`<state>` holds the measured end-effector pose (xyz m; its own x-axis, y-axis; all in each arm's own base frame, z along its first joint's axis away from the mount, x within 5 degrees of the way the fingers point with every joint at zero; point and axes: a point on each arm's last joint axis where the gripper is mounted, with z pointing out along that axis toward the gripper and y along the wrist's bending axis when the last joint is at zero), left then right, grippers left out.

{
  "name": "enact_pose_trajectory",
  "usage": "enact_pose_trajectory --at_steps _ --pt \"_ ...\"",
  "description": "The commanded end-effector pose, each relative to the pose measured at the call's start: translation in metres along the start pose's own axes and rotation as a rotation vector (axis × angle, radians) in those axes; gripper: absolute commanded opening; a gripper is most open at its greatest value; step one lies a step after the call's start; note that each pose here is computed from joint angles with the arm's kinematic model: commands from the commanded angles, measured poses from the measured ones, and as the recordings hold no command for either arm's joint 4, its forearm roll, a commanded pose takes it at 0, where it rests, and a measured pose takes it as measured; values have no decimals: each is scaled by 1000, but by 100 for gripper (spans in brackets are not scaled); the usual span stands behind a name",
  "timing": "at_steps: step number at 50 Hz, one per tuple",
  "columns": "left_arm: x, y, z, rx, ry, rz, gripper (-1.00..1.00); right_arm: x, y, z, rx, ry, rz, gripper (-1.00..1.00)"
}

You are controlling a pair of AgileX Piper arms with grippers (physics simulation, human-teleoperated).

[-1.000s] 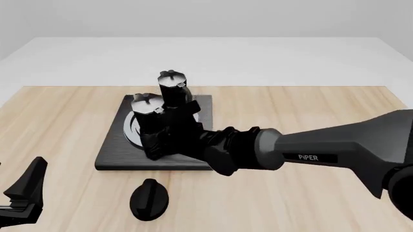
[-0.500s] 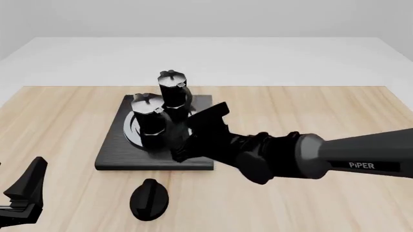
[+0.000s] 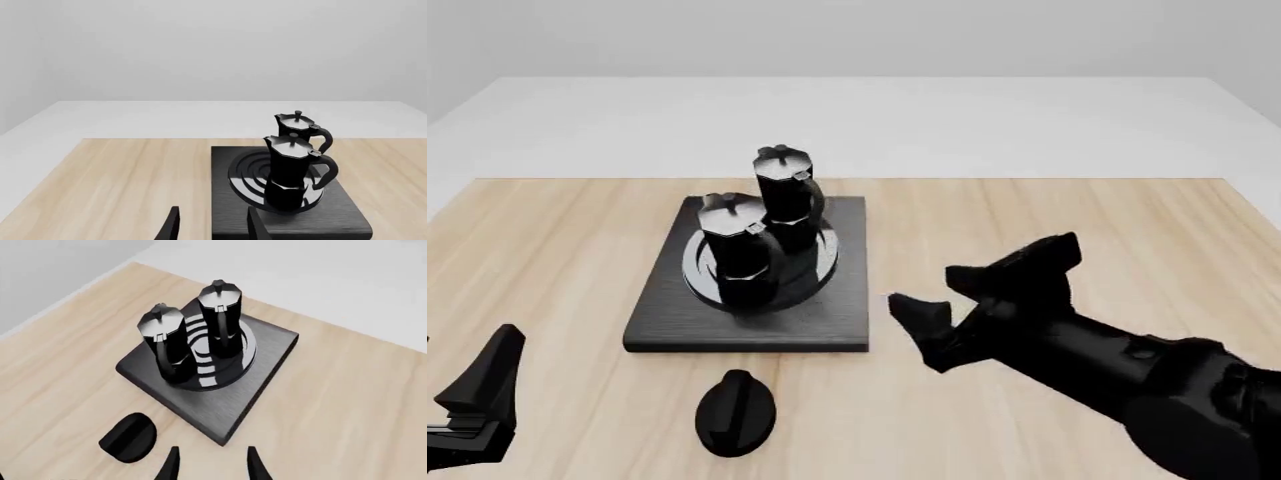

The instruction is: Put both moka pots on the stove.

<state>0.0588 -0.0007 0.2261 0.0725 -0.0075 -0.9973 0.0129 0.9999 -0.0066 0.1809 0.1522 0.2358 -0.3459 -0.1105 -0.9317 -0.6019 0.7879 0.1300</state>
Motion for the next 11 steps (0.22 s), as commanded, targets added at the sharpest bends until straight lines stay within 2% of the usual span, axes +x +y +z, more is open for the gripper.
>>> enact_pose_trajectory --at_steps 1,3,4,6,11 --pt "0 0 0 0 0 0 100 0 -25 -89 141 -142 -7 100" --pt "0 0 0 0 0 0 100 0 -25 -89 141 -142 -7 100" --pt "0 0 0 0 0 0 100 -2 -26 -104 161 -165 26 100" --pt "0 0 0 0 0 0 100 -2 -26 -119 181 -192 10 100" --pt "0 0 0 0 0 0 100 0 -26 -145 222 -229 17 100"
